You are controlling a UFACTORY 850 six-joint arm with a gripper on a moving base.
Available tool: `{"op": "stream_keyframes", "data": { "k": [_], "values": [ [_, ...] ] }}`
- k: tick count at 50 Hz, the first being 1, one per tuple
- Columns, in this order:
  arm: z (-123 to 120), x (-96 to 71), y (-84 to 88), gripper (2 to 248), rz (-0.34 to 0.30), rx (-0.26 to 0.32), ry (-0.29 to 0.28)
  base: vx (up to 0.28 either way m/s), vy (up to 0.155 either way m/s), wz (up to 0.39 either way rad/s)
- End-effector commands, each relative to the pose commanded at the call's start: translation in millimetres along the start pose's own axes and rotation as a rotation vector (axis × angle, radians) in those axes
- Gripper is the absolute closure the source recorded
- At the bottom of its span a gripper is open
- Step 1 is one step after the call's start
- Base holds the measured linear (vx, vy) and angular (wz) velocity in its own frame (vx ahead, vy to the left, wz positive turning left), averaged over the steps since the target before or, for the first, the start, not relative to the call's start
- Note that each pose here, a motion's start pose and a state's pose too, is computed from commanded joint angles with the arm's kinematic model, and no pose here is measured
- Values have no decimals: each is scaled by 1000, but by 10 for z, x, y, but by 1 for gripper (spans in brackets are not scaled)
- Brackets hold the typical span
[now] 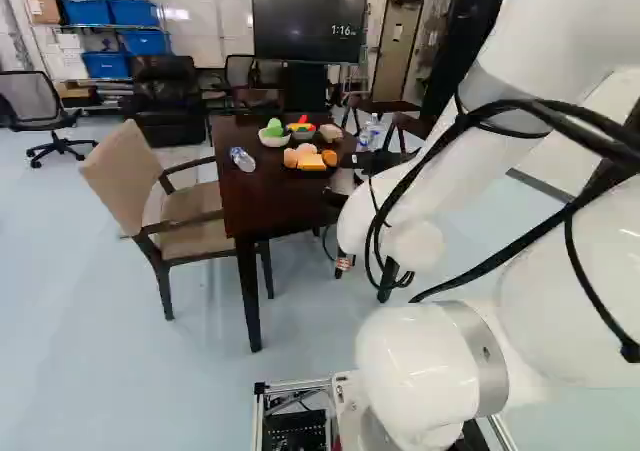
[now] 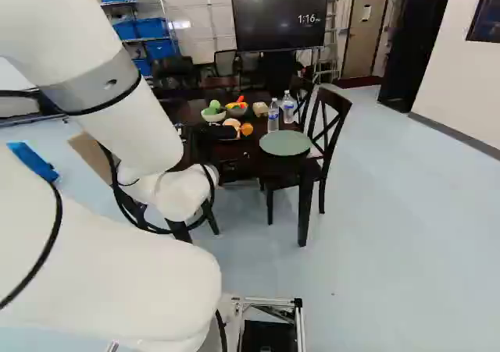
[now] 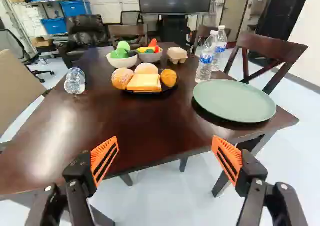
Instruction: Move the croissant to the empty plate
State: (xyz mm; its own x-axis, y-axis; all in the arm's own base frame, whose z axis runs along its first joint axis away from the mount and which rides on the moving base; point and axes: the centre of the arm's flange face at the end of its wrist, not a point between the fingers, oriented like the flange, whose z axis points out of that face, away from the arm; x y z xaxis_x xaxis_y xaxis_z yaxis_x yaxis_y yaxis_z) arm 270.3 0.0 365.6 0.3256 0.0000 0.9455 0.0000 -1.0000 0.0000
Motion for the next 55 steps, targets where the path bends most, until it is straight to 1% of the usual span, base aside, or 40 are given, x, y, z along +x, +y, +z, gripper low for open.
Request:
{"op": "stream_keyframes", "data": {
  "k": [19, 55],
  "values": [
    [0, 0, 0, 3, 0, 0, 0, 138, 23, -236],
    [0, 0, 0, 3, 0, 0, 0, 106, 39, -16]
  ]
}}
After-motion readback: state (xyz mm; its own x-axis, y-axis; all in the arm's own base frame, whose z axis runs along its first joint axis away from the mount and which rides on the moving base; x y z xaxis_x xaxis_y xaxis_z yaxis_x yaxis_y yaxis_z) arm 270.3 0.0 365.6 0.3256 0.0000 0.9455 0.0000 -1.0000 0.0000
